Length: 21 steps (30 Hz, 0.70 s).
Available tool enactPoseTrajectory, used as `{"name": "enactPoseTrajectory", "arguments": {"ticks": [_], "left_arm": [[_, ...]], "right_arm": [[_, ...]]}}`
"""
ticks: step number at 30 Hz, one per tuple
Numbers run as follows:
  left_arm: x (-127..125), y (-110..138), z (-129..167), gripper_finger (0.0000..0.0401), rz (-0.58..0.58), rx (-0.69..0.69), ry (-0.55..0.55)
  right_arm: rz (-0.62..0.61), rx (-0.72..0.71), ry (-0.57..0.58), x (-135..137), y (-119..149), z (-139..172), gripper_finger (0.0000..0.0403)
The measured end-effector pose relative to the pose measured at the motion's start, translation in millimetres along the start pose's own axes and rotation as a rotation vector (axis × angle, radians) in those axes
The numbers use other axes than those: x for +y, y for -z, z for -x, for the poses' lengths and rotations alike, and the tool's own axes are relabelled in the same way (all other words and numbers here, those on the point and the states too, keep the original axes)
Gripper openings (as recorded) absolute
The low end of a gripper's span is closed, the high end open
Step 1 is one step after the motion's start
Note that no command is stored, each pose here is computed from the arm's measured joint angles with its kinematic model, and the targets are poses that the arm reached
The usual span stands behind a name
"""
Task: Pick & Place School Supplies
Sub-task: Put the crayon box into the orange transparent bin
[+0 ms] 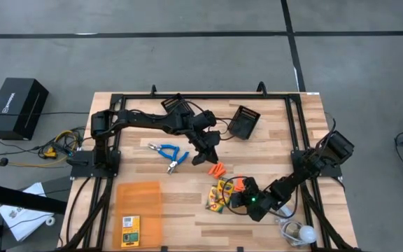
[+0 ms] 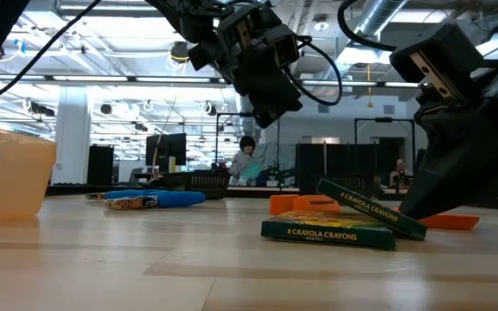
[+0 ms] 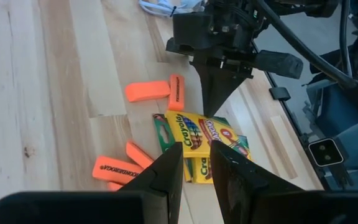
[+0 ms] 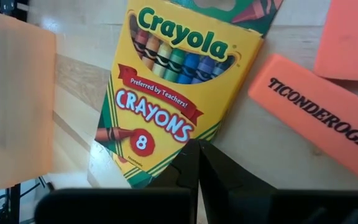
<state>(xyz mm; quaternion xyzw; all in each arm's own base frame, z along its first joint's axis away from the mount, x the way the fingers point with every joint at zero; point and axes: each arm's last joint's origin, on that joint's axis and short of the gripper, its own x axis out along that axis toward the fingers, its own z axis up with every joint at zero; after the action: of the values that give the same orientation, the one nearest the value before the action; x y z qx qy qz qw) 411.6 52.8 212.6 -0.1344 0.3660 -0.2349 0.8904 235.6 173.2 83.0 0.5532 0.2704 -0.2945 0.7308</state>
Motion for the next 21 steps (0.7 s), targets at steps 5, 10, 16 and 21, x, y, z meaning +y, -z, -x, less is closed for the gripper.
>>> {"name": "enactPoseTrajectory", "arguments": {"ticks": [5,10,16,21], "left_arm": [[-2.9,-0.1,-2.1,0.0077,-0.002,0.004,0.006],[-3.0,0.0,-2.2,0.0077,0.002,0.004,0.007],[-2.9,0.3,-2.1,0.0077,0.005,0.007,0.007],[-2.9,0.5,-2.1,0.0077,0.006,0.008,0.007]], "right_arm": [[-0.011,0.002,0.019,-0.9,-0.8,-0.3,0.0000],[-0.016,0.012,0.039,-2.1,-0.2,0.2,0.0000],[-0.020,0.044,0.061,-2.9,0.4,0.1,0.0000],[-0.024,0.099,0.103,-3.5,0.0,-0.7,0.0000]]}}
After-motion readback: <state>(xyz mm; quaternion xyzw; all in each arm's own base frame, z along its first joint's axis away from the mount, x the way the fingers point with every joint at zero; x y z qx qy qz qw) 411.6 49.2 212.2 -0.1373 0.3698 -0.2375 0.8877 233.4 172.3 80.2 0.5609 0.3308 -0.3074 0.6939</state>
